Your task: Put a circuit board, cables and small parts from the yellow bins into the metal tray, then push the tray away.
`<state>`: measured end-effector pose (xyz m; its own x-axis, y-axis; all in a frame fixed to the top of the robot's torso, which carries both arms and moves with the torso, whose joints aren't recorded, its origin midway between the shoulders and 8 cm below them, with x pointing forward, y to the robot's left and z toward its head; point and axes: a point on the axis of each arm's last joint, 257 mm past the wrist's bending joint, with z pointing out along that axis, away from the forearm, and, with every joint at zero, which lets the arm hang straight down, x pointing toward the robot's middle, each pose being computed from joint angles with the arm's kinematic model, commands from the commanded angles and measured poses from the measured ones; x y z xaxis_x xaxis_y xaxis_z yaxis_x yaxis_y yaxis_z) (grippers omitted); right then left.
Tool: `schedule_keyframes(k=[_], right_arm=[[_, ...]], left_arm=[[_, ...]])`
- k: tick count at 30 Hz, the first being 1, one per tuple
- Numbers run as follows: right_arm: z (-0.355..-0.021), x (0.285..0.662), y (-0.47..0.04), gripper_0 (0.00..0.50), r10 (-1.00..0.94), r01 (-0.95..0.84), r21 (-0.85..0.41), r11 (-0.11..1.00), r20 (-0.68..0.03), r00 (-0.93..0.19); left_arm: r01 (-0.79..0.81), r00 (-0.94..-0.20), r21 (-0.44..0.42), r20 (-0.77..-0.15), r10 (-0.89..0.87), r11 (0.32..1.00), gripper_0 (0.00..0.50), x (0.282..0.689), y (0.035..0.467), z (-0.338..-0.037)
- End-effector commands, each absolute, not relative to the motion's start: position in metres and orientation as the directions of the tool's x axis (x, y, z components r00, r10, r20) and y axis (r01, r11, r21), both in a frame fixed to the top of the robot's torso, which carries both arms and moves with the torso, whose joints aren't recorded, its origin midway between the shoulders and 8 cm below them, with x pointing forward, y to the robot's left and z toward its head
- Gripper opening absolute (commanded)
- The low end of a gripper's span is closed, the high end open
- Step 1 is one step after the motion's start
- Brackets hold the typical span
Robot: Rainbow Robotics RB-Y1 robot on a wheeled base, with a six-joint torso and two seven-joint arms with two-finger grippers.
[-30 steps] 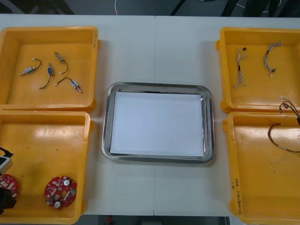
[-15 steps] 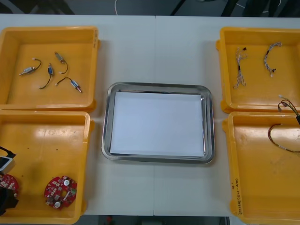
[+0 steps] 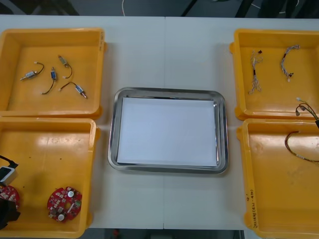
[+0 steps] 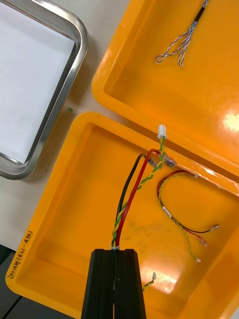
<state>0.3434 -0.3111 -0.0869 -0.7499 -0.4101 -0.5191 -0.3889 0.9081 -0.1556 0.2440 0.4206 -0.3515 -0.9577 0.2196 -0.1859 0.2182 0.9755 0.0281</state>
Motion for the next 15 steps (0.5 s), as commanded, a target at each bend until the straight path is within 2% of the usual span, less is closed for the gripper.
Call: schedule_keyframes(k=[1,15], right_arm=[[-0.0779,0.3478,-0.3182,0.0,-0.485,-0.425,-0.238,0.873,-0.498,-0.719],[-0.0784,0.3486,-0.3193,0.0,-0.503,-0.436,-0.253,0.863,-0.492,-0.711]], left_arm=[[0.317,-0.926,0.078,-0.19,0.326,0.945,0.5,0.2523,0.43,-0.3452],[0.317,-0.925,0.074,-0.197,0.326,0.945,0.5,0.2544,0.4269,-0.346]])
